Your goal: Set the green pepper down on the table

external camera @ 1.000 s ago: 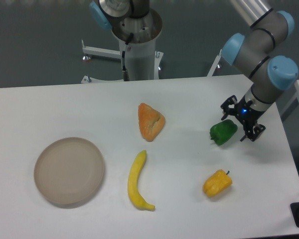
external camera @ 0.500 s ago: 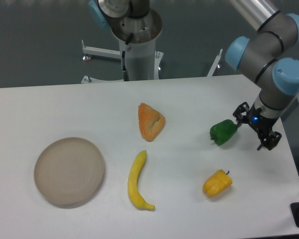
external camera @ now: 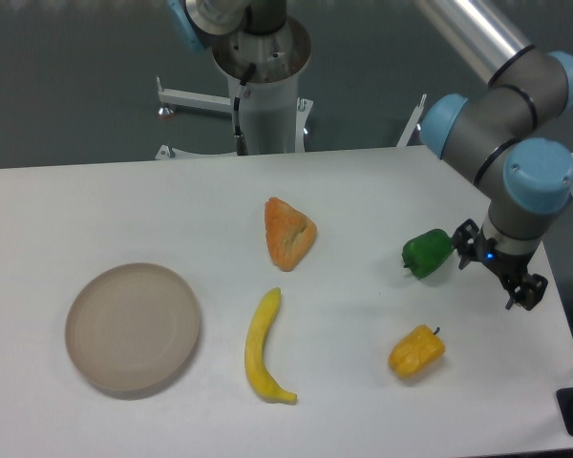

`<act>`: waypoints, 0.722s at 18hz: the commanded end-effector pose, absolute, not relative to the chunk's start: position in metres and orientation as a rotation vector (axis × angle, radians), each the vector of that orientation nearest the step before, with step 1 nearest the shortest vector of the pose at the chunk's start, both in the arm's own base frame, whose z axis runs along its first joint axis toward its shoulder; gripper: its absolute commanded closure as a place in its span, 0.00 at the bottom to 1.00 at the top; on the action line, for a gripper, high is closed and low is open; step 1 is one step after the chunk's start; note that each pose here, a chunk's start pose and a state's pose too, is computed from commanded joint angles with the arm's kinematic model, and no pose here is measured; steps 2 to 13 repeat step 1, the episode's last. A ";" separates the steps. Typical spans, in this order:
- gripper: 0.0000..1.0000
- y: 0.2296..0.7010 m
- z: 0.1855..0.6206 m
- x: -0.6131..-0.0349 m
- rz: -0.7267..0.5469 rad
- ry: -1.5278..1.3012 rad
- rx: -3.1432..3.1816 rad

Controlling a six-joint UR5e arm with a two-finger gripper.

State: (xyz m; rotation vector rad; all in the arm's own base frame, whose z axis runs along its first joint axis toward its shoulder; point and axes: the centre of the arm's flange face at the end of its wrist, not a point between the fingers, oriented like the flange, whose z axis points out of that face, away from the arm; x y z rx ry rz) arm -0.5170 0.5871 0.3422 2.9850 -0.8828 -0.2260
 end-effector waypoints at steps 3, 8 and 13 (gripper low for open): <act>0.00 0.588 0.340 -0.517 -0.224 -0.881 2.986; 0.00 0.588 0.340 -0.517 -0.224 -0.881 2.986; 0.00 0.588 0.340 -0.517 -0.224 -0.881 2.986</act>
